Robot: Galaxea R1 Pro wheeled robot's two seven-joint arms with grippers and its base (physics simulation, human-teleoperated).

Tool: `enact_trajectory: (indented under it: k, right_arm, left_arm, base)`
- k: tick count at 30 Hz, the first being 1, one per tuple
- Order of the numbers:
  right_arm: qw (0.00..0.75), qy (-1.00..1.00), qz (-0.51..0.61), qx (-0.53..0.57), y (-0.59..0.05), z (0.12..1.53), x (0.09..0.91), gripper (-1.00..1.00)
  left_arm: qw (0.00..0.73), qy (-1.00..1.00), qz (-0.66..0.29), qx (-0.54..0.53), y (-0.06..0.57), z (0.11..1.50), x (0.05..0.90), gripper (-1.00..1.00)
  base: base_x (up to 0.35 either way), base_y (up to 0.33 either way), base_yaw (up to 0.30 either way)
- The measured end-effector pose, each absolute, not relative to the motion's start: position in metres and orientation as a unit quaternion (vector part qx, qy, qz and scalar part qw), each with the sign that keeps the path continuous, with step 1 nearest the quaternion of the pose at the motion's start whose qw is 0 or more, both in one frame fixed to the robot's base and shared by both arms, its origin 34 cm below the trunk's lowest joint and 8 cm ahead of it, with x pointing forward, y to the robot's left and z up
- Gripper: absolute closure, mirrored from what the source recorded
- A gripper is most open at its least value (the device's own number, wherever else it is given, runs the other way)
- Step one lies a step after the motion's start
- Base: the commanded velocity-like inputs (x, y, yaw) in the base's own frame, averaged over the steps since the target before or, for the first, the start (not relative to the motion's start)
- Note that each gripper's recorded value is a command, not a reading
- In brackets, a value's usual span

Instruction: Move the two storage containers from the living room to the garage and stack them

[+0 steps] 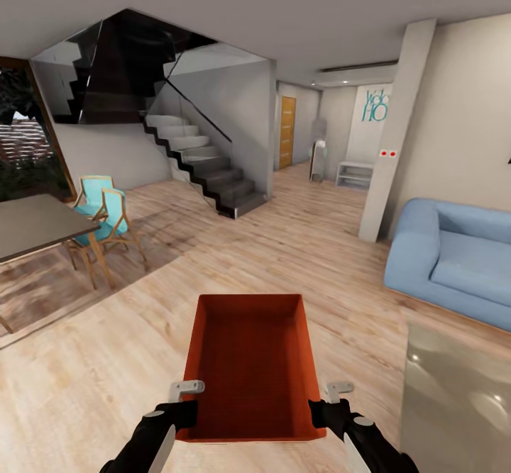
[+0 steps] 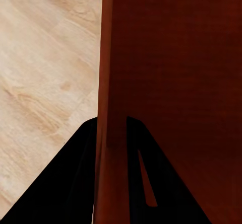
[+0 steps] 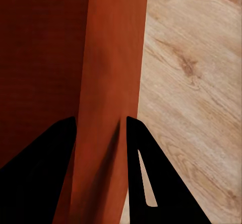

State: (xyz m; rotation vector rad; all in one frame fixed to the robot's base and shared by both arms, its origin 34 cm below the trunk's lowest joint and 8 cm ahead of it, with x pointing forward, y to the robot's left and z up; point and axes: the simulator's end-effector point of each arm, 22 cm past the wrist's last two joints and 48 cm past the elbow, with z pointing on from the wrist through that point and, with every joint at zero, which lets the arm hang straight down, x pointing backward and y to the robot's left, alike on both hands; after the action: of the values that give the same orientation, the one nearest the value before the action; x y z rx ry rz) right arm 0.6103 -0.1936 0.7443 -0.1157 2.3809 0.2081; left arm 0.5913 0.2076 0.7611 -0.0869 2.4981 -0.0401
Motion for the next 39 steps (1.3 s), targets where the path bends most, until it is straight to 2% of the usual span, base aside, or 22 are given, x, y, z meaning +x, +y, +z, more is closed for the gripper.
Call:
enact_trajectory:
  k: [39]
  right_arm:
    - [0.366, 0.926, 0.081, -0.044, -0.1937, 0.7443, 0.6103, 1.00]
  left_arm:
    - [0.315, 0.948, -0.015, -0.033, 0.2075, 0.7611, 0.5913, 1.00]
  base:
    - [0.329, 0.000, -0.006]
